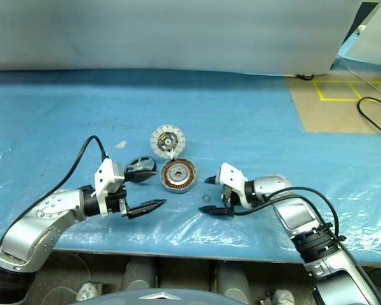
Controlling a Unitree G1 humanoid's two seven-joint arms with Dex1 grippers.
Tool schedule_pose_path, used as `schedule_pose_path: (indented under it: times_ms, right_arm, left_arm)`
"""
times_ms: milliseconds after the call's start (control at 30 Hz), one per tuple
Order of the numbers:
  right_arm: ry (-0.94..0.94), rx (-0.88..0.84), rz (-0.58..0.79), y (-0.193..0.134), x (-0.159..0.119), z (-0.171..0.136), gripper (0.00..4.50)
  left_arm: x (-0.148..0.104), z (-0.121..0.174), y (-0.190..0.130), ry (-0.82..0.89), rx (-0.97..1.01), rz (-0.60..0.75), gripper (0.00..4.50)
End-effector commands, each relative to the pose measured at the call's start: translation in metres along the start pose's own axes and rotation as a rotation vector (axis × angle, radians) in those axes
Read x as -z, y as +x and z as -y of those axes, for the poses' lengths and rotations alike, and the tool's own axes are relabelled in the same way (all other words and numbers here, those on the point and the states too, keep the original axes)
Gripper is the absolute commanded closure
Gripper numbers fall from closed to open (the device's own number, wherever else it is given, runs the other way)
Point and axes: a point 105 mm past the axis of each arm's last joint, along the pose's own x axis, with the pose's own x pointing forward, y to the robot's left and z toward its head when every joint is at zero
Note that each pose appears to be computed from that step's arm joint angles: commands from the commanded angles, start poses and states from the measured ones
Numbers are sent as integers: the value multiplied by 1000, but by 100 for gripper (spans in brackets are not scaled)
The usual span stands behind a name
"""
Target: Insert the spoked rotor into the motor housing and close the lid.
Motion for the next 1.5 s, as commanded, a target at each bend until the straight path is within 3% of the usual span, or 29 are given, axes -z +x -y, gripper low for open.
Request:
schedule_pose_path:
  times_ms: [33,400,433,767,1100,1367,1500]
  right_arm:
    - [-21,-16,-34,1,6,-7,40]
    - [-28,20,-40,-5,-2,1,385]
    - [-27,21,-39,-5,-3,2,393]
    - [32,47,10,-11,-18,13,393]
    - [-45,50,85,-40,-62,32,393]
    - [-94,79,164,-24,-96,54,393]
    - [-120,54,163,-11,-97,58,393]
  left_arm:
    - [-8,0,1,34,0,19,1]
    - [-9,-1,3,37,-4,24,1]
    - [-9,-1,3,37,-4,25,1]
    - [-11,-3,4,39,-4,32,1]
    - [-14,-9,3,53,-18,42,1]
    - [-16,-29,-7,103,-75,27,1]
    - [-14,-33,-11,117,-88,5,1]
